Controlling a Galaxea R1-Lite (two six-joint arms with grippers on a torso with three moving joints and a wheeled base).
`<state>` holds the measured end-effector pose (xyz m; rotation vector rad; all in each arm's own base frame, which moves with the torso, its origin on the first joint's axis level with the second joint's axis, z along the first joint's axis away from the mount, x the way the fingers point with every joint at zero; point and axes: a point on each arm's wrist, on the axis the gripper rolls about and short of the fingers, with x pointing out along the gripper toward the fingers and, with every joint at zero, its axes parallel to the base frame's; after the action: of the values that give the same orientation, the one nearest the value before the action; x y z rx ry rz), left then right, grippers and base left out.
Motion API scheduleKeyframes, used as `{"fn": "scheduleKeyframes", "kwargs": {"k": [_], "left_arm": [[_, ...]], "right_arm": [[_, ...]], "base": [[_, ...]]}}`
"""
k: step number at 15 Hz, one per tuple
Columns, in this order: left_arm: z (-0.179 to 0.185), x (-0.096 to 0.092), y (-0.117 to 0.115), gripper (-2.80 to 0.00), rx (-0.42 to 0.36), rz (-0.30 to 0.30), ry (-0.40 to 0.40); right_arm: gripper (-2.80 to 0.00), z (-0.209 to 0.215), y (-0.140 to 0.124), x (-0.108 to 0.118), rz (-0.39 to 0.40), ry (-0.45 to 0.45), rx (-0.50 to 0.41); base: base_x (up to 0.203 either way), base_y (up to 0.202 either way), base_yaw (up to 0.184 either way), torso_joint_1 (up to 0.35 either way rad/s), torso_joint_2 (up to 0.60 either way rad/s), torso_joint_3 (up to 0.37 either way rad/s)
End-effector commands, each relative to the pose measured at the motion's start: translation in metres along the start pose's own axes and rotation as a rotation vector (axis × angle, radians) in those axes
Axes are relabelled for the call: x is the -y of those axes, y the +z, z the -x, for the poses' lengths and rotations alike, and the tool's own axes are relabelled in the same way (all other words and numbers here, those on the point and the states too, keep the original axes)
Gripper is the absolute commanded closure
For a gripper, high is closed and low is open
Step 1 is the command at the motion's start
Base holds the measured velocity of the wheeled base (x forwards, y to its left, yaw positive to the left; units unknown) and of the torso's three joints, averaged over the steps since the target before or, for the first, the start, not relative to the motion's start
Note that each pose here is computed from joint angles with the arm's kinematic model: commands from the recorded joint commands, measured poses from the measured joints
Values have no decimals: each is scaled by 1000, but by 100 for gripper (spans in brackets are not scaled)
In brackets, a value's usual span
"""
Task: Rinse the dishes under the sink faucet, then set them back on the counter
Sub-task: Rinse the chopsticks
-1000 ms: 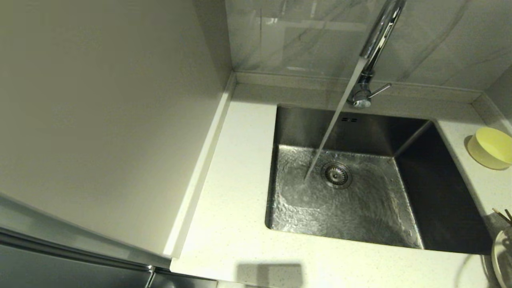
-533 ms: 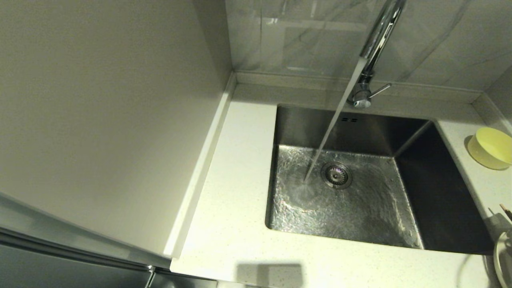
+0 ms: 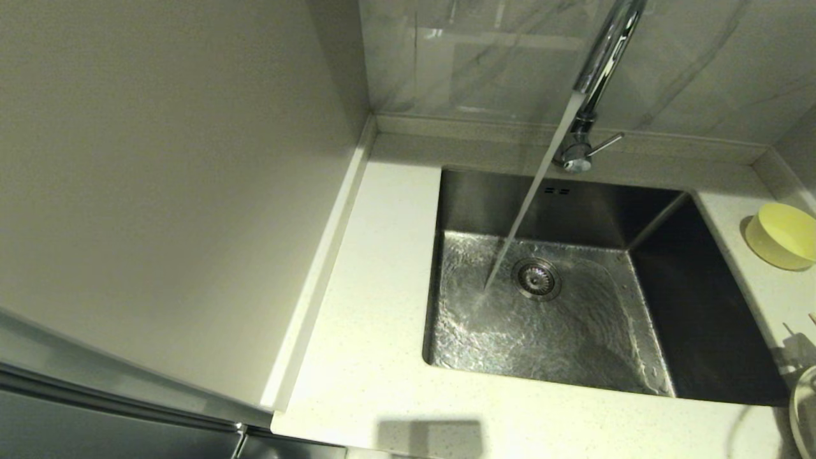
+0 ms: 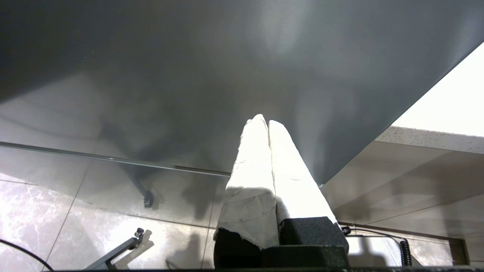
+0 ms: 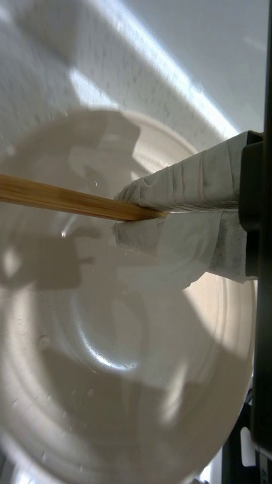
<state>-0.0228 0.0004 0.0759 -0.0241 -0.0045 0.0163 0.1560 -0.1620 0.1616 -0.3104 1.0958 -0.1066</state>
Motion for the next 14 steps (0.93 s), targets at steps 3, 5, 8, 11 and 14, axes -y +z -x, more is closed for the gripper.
{"fn": "scheduleKeyframes", "kwargs": {"k": [3,5,8,11,14], "left_arm": [[0,0,0,0,2,1,0],[0,0,0,0,2,1,0],[0,0,0,0,2,1,0],[0,0,0,0,2,1,0],[0,0,0,0,2,1,0]], "right_arm": [[0,21,2,-6,22,-39,57],[0,31,6,-13,52,-51,90],[0,44,21,-26,133,-53,162],[0,53,42,-48,253,-25,250],[0,61,67,-71,395,-24,403]], "base": [[0,0,0,0,0,0],[0,0,0,0,0,0],[0,0,0,0,0,0],[0,0,0,0,0,0],[0,0,0,0,0,0]]}}
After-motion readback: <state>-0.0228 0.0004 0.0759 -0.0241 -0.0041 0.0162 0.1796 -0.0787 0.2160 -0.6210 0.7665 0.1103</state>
